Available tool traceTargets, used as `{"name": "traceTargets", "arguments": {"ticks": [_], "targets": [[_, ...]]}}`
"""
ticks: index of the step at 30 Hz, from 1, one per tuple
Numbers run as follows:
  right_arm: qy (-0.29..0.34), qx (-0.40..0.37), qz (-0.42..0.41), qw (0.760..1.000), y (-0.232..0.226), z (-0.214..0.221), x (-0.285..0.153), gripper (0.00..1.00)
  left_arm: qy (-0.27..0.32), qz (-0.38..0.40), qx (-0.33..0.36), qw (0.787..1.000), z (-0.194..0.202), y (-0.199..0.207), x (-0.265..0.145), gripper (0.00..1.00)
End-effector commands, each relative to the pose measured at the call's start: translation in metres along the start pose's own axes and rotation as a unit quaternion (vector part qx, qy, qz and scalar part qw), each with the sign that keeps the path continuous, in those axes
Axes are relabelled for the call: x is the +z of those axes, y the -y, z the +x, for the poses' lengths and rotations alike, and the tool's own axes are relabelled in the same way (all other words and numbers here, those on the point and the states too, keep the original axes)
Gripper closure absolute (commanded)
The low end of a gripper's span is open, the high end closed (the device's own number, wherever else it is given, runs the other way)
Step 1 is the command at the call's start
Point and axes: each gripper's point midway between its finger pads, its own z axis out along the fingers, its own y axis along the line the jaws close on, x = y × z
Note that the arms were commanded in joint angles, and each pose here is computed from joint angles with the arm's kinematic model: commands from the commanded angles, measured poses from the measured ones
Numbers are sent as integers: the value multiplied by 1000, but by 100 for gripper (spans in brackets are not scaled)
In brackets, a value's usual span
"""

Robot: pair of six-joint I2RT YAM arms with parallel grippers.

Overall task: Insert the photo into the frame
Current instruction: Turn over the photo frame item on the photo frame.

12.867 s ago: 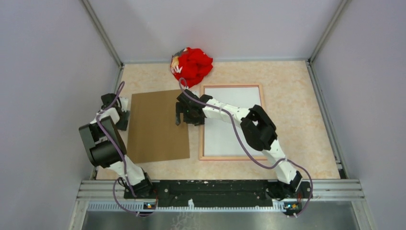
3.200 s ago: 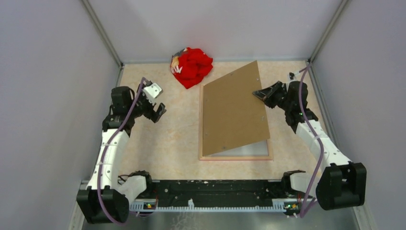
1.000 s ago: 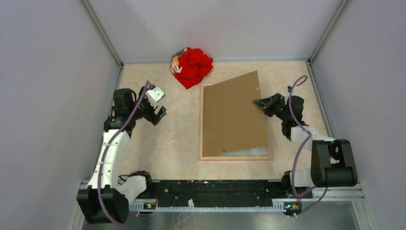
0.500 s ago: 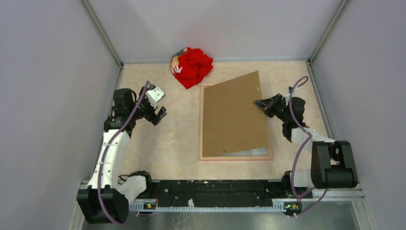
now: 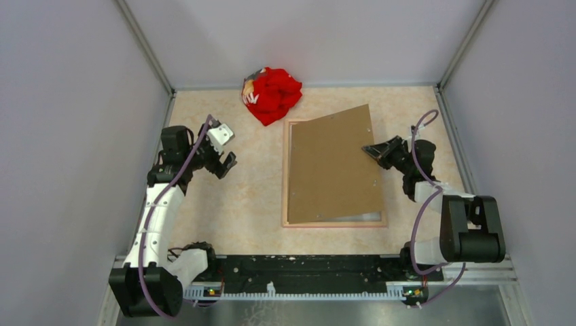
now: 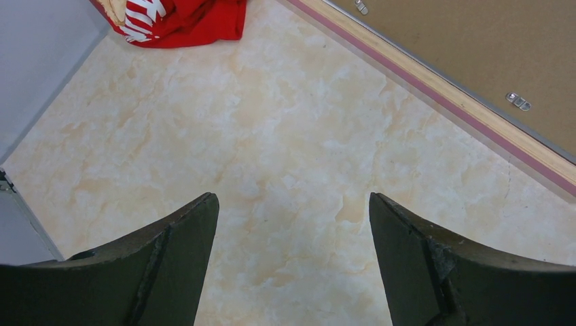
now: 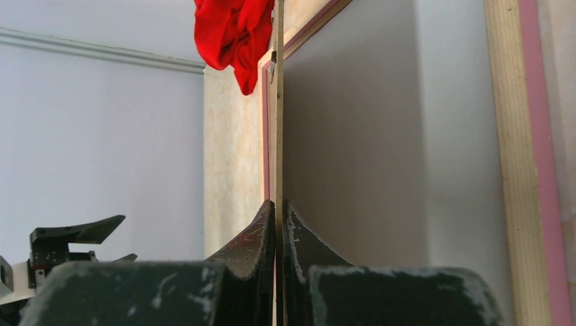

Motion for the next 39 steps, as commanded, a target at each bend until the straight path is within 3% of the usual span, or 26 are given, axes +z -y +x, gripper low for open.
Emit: {"name": "traceTargets", "arguments": {"ticks": [1, 39], "targets": [[9, -58, -37, 998, -18, -14, 2, 100, 11, 11, 9, 1000, -4, 7, -1, 12], [54, -46, -61, 996, -18, -30, 15, 100, 6, 28, 4, 1000, -1, 13, 3, 14]]}}
